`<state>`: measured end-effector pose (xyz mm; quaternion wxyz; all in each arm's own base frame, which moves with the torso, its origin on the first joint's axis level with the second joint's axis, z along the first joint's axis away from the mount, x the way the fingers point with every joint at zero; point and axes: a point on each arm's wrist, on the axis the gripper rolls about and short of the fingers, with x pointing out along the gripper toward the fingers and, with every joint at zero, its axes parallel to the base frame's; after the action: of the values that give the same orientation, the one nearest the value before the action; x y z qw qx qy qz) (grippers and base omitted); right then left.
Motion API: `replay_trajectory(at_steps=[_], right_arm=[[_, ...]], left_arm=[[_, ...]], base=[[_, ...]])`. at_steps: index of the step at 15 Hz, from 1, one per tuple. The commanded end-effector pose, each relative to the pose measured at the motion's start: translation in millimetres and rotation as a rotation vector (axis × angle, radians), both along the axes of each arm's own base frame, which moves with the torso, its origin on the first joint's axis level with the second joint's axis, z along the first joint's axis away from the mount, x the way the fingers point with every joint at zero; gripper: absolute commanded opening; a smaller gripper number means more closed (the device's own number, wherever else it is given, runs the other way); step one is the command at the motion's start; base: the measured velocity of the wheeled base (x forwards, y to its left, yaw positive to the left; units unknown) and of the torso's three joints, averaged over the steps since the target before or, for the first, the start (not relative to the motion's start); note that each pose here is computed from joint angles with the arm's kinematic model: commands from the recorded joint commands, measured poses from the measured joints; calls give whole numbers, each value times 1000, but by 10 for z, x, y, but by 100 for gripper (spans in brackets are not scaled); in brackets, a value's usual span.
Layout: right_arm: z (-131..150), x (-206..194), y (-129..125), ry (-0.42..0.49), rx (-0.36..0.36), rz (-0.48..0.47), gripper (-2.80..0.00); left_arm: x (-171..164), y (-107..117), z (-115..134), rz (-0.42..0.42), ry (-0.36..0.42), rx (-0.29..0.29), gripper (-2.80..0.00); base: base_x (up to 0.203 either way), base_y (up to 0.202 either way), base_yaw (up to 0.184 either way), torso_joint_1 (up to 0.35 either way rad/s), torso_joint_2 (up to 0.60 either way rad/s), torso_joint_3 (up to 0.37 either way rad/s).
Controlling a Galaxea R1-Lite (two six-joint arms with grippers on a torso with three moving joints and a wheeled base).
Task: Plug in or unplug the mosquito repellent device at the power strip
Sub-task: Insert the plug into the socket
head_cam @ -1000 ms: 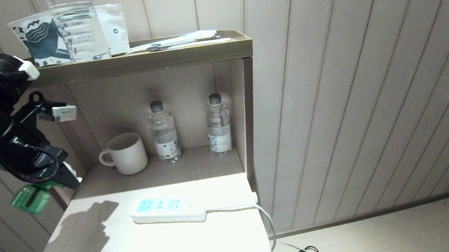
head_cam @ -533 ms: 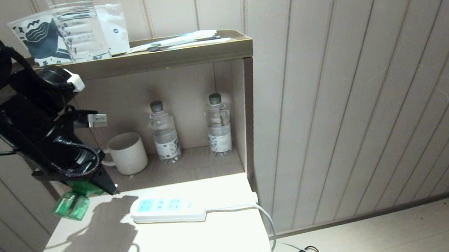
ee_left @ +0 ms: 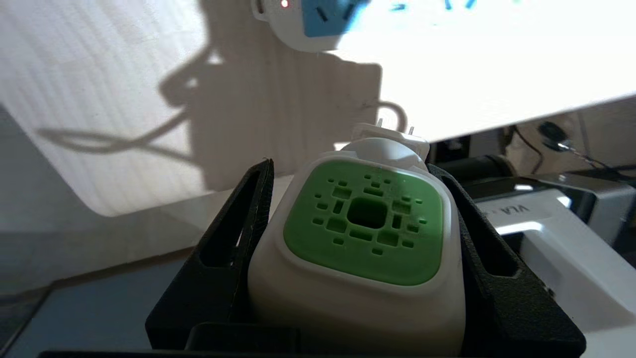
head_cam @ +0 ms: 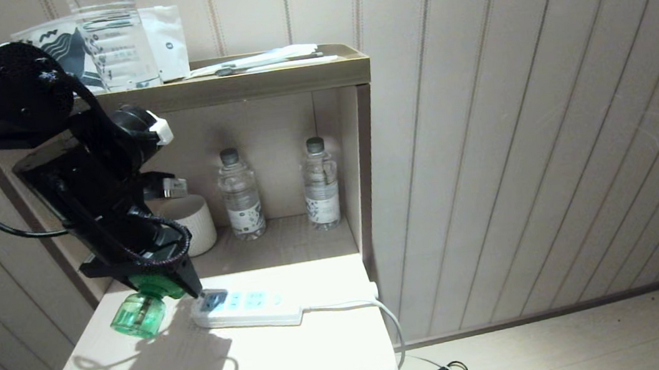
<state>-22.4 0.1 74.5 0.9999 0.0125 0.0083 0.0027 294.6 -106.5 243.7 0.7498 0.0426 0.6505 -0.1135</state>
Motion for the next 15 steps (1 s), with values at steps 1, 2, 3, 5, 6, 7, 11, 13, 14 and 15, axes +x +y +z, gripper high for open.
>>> replay_trajectory(at_steps=[1, 2, 3, 5, 6, 7, 11, 13, 14, 15], right_arm=[[0, 0, 0, 0, 0, 1, -280], [0, 0, 0, 0, 1, 1, -280], [0, 0, 0, 0, 1, 1, -280], [0, 0, 0, 0, 0, 1, -280], [0, 0, 0, 0, 1, 1, -280], [0, 0, 0, 0, 1, 1, -280], [0, 0, 0, 0, 0, 1, -280], [0, 0, 0, 0, 0, 1, -280], [0, 0, 0, 0, 1, 1, -280], [0, 0, 0, 0, 0, 1, -280]], left_arm=[[41, -57, -83, -3, 16, 45, -280], [72, -75, -105, 5, 2, 55, -280], [88, -81, -109, 6, -8, 51, -280], [111, -96, -122, 6, -18, 45, -280], [129, -104, -118, 7, -35, 35, -280], [140, -114, -121, 4, -44, 33, -280], [176, -142, -182, -2, -29, 40, -280], [201, -155, -177, 37, -46, 14, -280], [232, -167, -155, 98, -81, -14, -280], [256, -177, -118, 131, -121, -45, -280]], base=[[0, 0, 0, 0, 0, 0], [0, 0, 0, 0, 0, 0], [0, 0, 0, 0, 0, 0], [0, 0, 0, 0, 0, 0], [0, 0, 0, 0, 0, 0], [0, 0, 0, 0, 0, 0], [0, 0, 0, 0, 0, 0], [0, 0, 0, 0, 0, 0], [0, 0, 0, 0, 0, 0], [0, 0, 0, 0, 0, 0]])
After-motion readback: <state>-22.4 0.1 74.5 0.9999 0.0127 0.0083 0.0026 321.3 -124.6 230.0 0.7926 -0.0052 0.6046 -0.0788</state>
